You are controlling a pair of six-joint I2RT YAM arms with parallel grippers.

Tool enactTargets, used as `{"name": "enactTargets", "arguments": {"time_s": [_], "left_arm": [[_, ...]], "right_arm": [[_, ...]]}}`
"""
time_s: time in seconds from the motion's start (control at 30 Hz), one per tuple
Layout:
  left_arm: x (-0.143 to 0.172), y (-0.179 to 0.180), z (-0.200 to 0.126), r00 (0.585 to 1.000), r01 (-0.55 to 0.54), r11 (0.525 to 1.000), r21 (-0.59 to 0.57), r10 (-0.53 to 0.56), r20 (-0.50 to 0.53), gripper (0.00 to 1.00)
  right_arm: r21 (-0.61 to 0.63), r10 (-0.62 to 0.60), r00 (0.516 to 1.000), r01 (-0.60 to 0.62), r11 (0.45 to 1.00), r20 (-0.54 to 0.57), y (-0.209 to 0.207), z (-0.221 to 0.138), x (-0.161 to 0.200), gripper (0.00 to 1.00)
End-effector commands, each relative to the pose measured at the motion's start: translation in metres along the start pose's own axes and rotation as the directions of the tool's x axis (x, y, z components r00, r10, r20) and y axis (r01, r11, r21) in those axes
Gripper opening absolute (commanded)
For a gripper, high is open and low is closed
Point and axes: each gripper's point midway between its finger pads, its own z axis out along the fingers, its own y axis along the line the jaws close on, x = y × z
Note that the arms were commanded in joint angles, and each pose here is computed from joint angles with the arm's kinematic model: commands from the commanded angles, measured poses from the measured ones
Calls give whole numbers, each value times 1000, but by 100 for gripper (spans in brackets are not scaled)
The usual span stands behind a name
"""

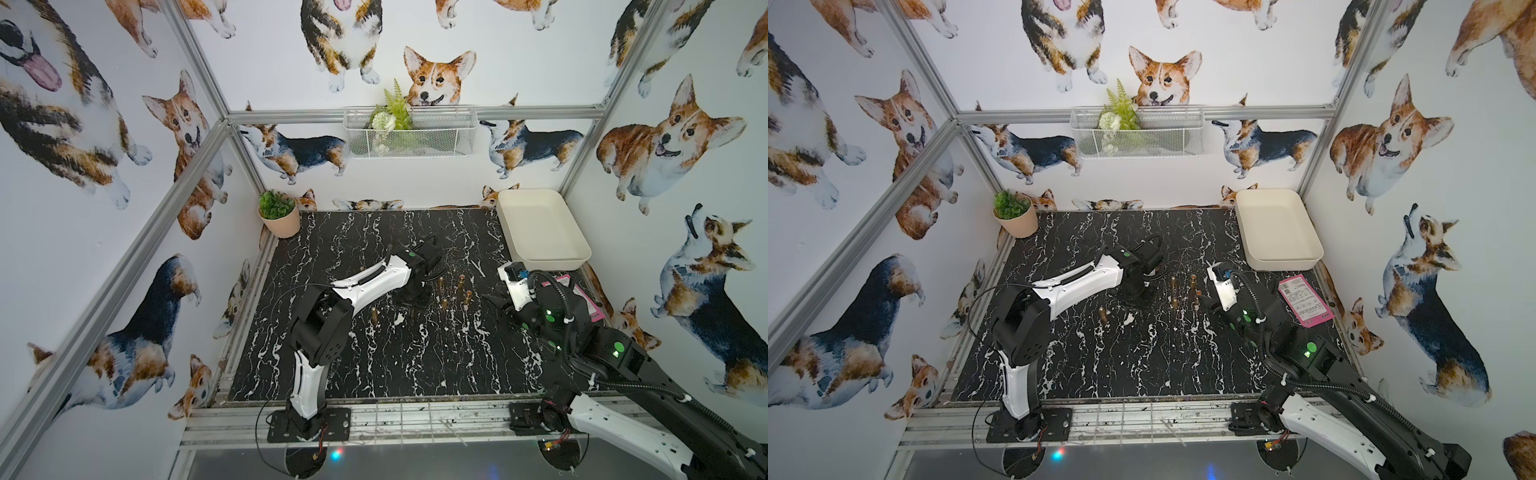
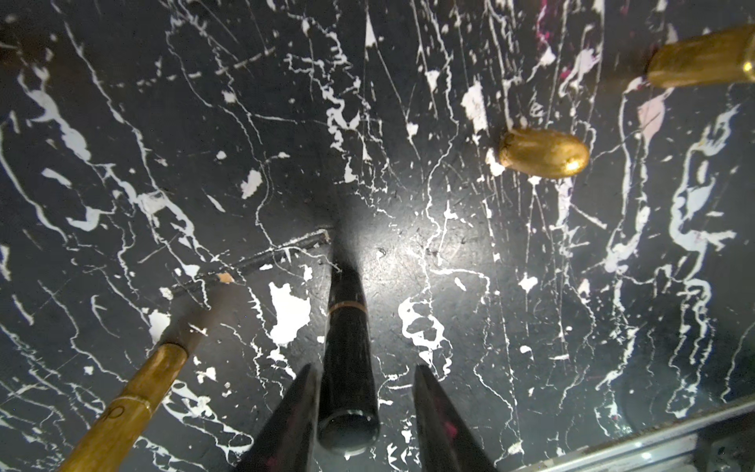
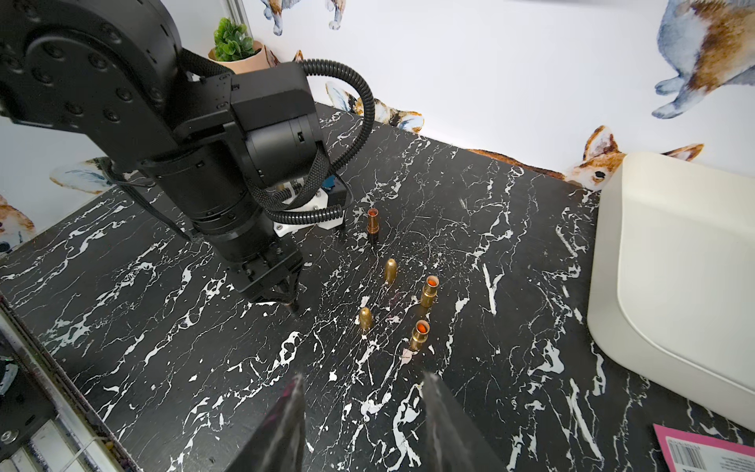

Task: Open the lipstick cap
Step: Pick up the lipstick at the center of the board.

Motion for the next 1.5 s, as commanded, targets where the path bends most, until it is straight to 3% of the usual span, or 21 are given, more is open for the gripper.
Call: {"name": "enactTargets", "arguments": {"time_s": [0.0, 0.47, 0.6, 0.8, 0.93, 1.27, 1.47], "left_arm": [[0, 1, 0, 1000, -9, 1000, -10, 9, -7, 37], [3, 4, 2, 1000, -10, 1000, -21, 10, -20, 25], [4, 7, 1, 1000, -13, 999, -32, 13, -23, 17], [4, 8, -10, 1000, -14, 999, -36, 14, -7, 15], [3, 1, -39, 999, -25, 1000, 4, 24, 20, 15], [11, -30, -149, 992, -71, 981, 179, 50, 116, 14], [19, -25, -181, 985, -78, 984, 162, 50, 166, 14]], "right_arm": [[8, -1, 1000, 1, 1000, 20, -1, -2, -5, 49], [7, 0, 1000, 0, 1000, 21, -1, -1, -5, 49], [6, -1, 1000, 1, 1000, 20, -1, -1, -5, 49], [-6, 0, 1000, 0, 1000, 15, 2, 0, -5, 49], [-33, 0, 1000, 0, 999, 7, 6, 0, -3, 48], [-277, -37, 995, 9, 961, -96, 54, 12, 8, 48], [-306, -28, 997, 3, 952, -78, 62, 17, 5, 48]]}}
